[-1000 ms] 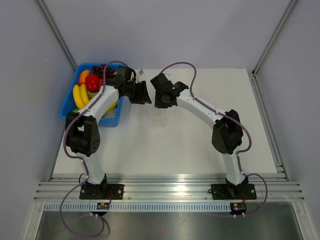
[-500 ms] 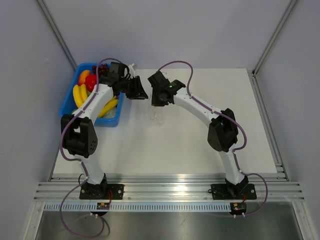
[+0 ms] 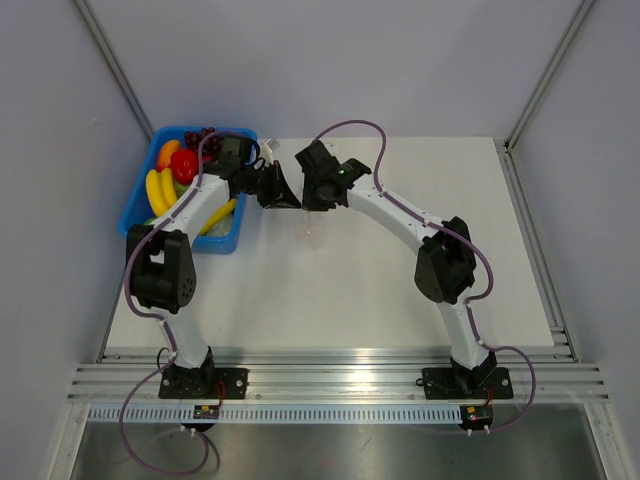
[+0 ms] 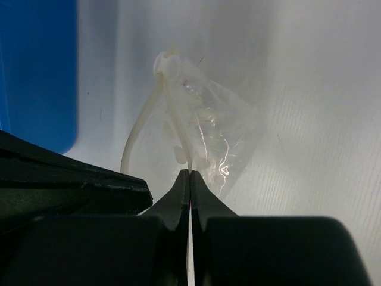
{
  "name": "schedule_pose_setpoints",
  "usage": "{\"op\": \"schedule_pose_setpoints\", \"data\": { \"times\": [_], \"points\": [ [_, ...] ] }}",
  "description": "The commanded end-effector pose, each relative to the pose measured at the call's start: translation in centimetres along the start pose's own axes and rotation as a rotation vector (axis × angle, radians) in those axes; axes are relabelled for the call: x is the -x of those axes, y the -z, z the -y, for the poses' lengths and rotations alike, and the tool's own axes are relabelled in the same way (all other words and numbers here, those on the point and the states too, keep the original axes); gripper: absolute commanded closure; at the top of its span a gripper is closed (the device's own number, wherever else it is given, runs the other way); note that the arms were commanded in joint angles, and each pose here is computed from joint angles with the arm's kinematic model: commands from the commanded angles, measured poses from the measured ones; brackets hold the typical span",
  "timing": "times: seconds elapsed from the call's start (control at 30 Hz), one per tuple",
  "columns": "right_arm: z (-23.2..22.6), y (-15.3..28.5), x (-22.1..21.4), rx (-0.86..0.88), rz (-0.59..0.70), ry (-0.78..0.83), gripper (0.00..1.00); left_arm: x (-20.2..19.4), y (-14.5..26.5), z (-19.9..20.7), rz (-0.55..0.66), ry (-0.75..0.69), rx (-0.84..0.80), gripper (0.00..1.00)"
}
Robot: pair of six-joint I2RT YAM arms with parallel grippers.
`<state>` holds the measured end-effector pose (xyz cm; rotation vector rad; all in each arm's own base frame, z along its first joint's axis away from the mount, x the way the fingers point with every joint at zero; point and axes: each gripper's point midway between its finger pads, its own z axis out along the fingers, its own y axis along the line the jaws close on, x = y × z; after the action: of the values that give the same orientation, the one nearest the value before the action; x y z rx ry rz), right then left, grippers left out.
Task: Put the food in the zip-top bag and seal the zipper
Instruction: Open the zipper of the food storage bag at the center of the board.
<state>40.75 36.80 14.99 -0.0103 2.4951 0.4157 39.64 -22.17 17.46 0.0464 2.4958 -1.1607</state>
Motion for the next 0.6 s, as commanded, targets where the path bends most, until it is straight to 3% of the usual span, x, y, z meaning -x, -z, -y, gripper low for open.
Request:
{"op": "schedule_pose_setpoints", "data": {
  "times": [0.0, 0.57],
  "points": [
    [-1.6, 1.1, 0.9, 0.042, 0.030, 0.009, 1.00, -0.4, -0.5, -0.7, -0.017, 0.003, -0.006, 1.00],
    [-1.3, 1.6, 1.2, 0.040, 0.055, -0.011, 1.00, 0.7, 1.0, -6.3, 0.034, -0.060, 0.349, 1.00]
  ]
}}
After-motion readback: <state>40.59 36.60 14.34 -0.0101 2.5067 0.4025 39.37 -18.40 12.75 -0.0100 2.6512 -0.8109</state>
